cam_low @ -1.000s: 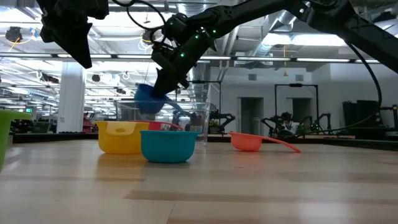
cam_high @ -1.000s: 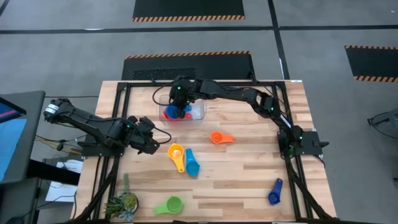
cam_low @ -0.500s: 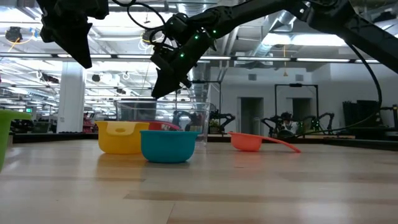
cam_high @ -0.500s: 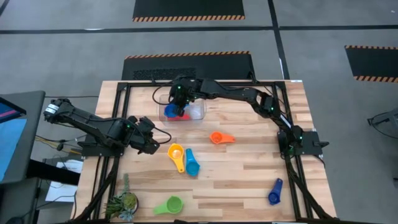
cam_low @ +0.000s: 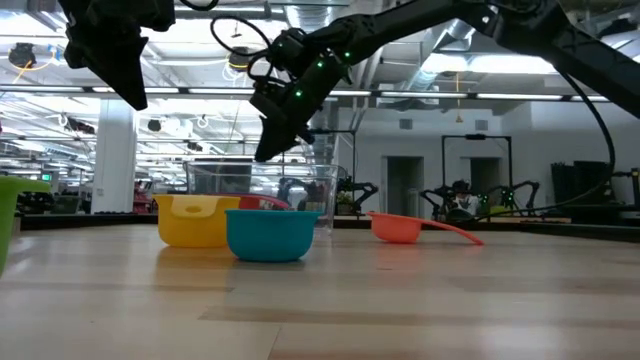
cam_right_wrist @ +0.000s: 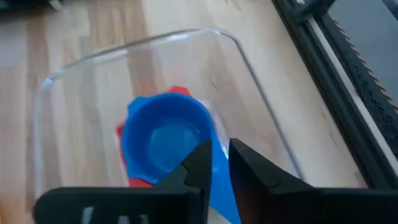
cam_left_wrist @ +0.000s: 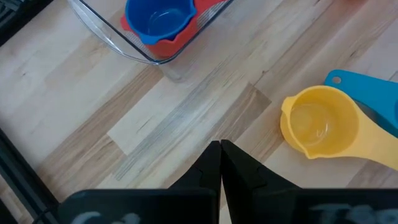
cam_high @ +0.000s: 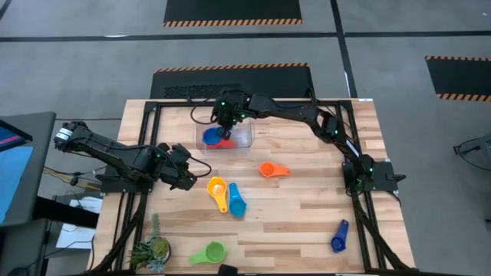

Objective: Nest measuring cups in basket
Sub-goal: Stack the blue measuring cup on top of the red measuring cup in the transparent bin

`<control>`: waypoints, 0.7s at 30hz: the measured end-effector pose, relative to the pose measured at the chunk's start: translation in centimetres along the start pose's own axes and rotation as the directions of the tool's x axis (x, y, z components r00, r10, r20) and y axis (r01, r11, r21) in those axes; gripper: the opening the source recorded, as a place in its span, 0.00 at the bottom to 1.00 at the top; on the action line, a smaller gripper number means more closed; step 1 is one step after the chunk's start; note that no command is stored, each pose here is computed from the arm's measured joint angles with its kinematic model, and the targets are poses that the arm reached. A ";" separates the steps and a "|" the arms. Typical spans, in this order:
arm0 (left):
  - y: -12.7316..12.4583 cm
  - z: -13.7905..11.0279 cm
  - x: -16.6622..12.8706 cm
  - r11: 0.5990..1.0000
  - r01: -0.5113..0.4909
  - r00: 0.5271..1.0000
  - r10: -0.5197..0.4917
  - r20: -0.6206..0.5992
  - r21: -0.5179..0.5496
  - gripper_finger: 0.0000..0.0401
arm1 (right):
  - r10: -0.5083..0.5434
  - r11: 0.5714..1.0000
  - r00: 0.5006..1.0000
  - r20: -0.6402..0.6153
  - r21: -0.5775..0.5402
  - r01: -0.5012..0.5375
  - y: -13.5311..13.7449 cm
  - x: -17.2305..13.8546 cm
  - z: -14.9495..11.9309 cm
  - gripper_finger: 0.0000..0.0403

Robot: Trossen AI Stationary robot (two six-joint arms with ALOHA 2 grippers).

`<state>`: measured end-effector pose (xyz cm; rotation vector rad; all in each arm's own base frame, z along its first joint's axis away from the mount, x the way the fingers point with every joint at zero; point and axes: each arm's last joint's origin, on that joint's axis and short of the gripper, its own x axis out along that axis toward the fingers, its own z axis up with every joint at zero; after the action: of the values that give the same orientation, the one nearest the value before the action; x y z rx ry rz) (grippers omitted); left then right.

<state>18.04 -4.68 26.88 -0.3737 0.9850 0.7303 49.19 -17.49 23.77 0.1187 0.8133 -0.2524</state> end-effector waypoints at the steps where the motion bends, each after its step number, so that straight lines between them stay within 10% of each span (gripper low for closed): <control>1: 0.0 0.0 0.0 1.000 -0.001 1.000 0.001 0.001 0.000 0.00 | 0.011 1.000 1.000 -0.017 -0.006 -0.011 -0.2 0.0 -0.2 0.16; 21: 0.0 0.0 0.0 0.999 0.002 1.000 -0.002 0.007 -0.032 0.00 | -0.054 0.998 0.996 -0.074 0.041 0.057 -0.1 2.9 -1.7 0.02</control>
<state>18.09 -4.68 26.90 -0.4000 0.9675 0.7457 49.87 -17.71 20.45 0.1465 0.8845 -0.3192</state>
